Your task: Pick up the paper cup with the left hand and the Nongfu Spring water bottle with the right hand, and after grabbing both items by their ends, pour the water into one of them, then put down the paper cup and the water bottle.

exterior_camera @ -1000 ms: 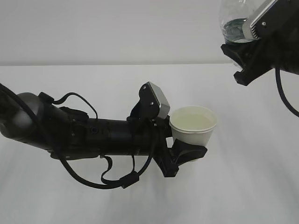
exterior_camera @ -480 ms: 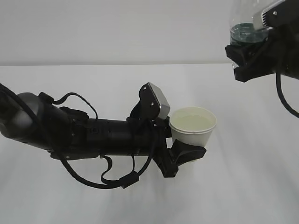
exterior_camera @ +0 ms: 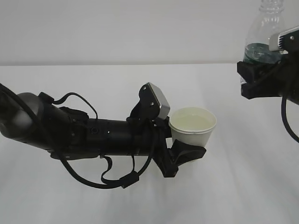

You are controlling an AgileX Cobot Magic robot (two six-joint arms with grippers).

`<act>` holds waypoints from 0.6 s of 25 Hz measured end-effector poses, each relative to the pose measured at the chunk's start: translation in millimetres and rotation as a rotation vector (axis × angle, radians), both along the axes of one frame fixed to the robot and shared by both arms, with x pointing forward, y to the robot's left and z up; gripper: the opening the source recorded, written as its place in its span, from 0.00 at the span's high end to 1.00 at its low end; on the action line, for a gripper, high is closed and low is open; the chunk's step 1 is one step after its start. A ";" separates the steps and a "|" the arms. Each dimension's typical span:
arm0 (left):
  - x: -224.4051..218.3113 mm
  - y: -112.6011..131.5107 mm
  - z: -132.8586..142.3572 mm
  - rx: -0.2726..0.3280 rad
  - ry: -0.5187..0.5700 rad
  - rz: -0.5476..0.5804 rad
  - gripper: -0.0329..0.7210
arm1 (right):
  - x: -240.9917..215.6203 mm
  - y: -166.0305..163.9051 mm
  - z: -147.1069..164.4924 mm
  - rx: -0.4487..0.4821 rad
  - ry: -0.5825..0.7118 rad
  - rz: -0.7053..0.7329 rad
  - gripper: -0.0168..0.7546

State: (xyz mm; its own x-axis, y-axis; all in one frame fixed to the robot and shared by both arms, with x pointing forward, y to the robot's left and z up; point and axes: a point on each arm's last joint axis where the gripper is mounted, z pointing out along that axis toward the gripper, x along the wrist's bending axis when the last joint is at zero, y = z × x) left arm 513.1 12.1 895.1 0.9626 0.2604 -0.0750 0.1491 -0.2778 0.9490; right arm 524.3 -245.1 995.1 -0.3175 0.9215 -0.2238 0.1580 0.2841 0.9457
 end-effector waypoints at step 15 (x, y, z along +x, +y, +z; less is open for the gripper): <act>0.1 0.1 -0.3 0.004 0.000 0.002 0.36 | 19.7 -3.8 -58.8 0.054 0.007 -0.089 0.47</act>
